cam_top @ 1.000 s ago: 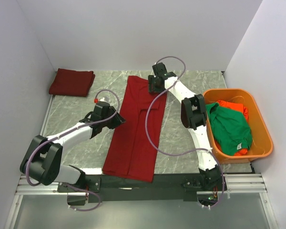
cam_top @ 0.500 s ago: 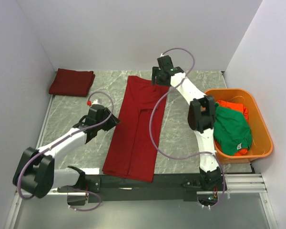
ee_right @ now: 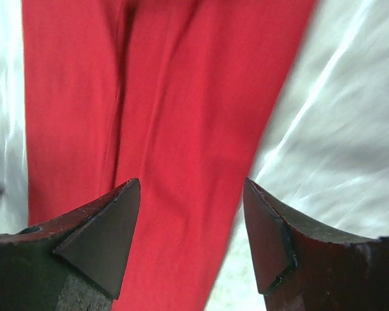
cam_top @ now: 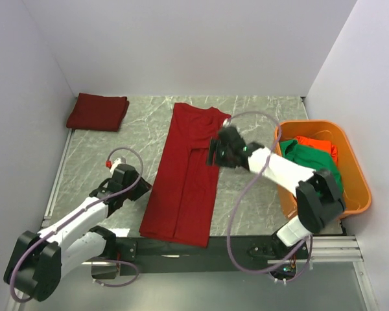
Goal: Fold and stack the t-shirts
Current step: Fold the tshirt
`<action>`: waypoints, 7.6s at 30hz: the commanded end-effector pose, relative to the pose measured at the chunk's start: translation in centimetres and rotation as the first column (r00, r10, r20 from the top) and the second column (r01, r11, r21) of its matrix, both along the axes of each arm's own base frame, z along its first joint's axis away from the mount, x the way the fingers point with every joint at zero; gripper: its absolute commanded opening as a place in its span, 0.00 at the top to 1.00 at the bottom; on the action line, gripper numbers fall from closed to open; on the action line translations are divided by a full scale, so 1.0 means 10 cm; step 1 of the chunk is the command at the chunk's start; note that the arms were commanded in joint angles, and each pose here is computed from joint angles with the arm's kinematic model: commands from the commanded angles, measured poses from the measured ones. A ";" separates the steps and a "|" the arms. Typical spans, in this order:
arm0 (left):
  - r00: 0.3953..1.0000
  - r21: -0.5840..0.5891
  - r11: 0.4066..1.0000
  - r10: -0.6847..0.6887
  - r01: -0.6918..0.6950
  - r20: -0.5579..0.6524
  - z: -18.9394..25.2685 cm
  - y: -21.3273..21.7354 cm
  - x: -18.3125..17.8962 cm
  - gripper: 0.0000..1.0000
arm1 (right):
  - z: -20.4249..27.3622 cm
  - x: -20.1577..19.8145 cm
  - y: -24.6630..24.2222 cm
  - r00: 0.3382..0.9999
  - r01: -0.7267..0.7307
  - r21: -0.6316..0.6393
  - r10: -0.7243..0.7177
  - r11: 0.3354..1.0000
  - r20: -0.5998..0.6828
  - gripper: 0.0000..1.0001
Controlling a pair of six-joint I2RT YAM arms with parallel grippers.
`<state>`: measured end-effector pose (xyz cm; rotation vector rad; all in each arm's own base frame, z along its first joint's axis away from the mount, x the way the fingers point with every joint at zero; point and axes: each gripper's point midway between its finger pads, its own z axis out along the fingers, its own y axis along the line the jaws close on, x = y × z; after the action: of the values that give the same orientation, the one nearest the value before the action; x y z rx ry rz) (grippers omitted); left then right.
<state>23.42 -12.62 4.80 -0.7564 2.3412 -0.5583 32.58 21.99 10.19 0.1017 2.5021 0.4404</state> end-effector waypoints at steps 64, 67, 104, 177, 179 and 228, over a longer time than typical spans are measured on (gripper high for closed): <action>0.990 0.025 0.990 -0.134 0.135 -0.048 0.13 -0.29 -0.68 0.56 | -1.04 -2.83 0.05 0.864 -0.013 0.279 0.151 0.960 -0.481 1.00; 0.982 0.009 0.983 -0.180 0.181 -0.062 0.09 -0.37 -0.72 0.53 | -1.05 -2.75 -0.25 0.879 0.019 0.240 0.098 0.971 -0.466 1.00; 0.878 -0.148 0.930 -0.366 0.336 -0.309 -0.18 -0.72 -1.77 0.79 | -0.45 -2.93 0.01 0.853 -0.201 0.386 0.354 0.900 -0.382 1.00; 0.989 -0.158 0.982 -0.085 0.103 0.119 0.48 -1.00 1.72 0.99 | -0.26 0.62 -0.38 0.977 0.213 0.243 -0.214 0.946 -0.020 1.00; 0.989 -0.160 0.981 -0.085 0.105 0.124 0.50 -0.98 1.71 0.99 | -0.29 0.59 -0.40 0.976 0.215 0.241 -0.215 0.946 -0.025 1.00; 0.957 -0.280 0.915 -0.285 0.290 0.061 0.03 -1.72 2.11 0.99 | -0.52 1.07 0.52 0.998 0.030 0.211 -0.019 0.977 -0.056 0.80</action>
<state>43.49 -29.62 4.15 -0.5211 2.4280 -1.0147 41.22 27.77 4.11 0.1990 2.5307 0.7042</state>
